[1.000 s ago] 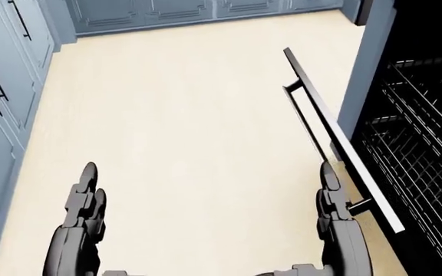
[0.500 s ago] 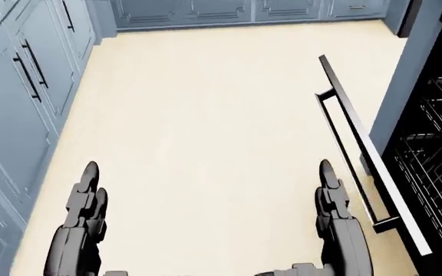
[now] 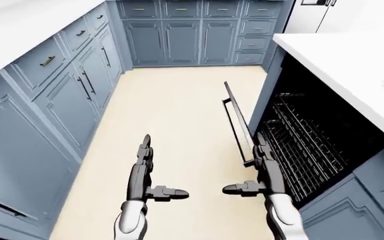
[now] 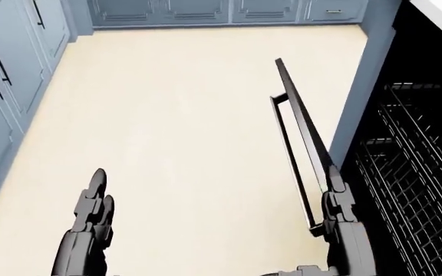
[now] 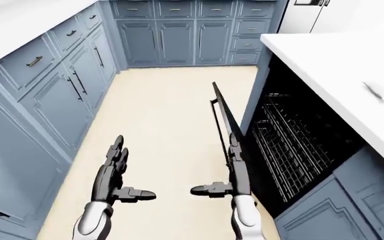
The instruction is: Close the dishwasher door
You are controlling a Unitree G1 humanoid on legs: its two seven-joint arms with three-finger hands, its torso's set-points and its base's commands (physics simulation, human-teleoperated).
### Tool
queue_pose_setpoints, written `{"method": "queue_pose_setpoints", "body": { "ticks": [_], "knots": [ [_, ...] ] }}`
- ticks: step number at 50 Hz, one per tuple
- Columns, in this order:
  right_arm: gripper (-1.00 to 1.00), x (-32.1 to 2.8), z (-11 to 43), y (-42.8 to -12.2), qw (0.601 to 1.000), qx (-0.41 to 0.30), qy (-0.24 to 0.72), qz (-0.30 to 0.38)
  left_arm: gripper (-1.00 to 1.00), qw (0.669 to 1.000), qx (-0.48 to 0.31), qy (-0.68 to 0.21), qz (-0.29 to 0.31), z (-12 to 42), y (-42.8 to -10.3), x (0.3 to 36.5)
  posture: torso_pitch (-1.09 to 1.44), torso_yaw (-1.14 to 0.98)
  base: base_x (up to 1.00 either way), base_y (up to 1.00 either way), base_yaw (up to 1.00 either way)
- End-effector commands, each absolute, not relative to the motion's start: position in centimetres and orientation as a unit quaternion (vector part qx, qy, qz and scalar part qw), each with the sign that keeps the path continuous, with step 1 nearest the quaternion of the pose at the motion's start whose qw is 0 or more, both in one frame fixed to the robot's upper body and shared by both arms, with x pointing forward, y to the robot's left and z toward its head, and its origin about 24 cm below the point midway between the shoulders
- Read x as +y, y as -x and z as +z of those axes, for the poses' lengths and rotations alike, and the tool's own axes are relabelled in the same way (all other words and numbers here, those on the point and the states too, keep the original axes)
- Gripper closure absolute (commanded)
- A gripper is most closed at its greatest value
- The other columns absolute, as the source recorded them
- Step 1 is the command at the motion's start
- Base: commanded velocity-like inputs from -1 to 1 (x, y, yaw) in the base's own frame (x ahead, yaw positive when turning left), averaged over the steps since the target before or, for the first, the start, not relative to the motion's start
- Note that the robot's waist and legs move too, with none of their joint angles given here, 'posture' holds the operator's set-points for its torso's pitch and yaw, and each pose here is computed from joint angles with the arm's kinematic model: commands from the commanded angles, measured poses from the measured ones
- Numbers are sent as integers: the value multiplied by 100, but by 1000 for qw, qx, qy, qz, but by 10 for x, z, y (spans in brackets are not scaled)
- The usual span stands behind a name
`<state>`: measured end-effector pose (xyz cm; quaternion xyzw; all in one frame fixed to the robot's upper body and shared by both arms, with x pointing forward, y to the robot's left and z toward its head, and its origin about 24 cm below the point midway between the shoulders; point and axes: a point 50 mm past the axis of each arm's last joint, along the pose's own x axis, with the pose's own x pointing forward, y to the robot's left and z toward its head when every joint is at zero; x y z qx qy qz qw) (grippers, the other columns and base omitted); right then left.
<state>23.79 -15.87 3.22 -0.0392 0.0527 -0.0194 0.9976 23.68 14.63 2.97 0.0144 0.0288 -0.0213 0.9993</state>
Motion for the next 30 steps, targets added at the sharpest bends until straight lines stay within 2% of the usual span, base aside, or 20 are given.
{"method": "queue_pose_setpoints", "body": {
  "ticks": [1,30],
  "knots": [
    [-100,-151,52,-243,999,2,35,-6,-100,999,-26,-20,-10,51,-241,152,0,0,0,-38,0],
    [-100,-152,51,-242,999,2,35,-7,-100,999,-26,-20,-12,51,-240,151,0,0,0,-34,0]
  ]
}}
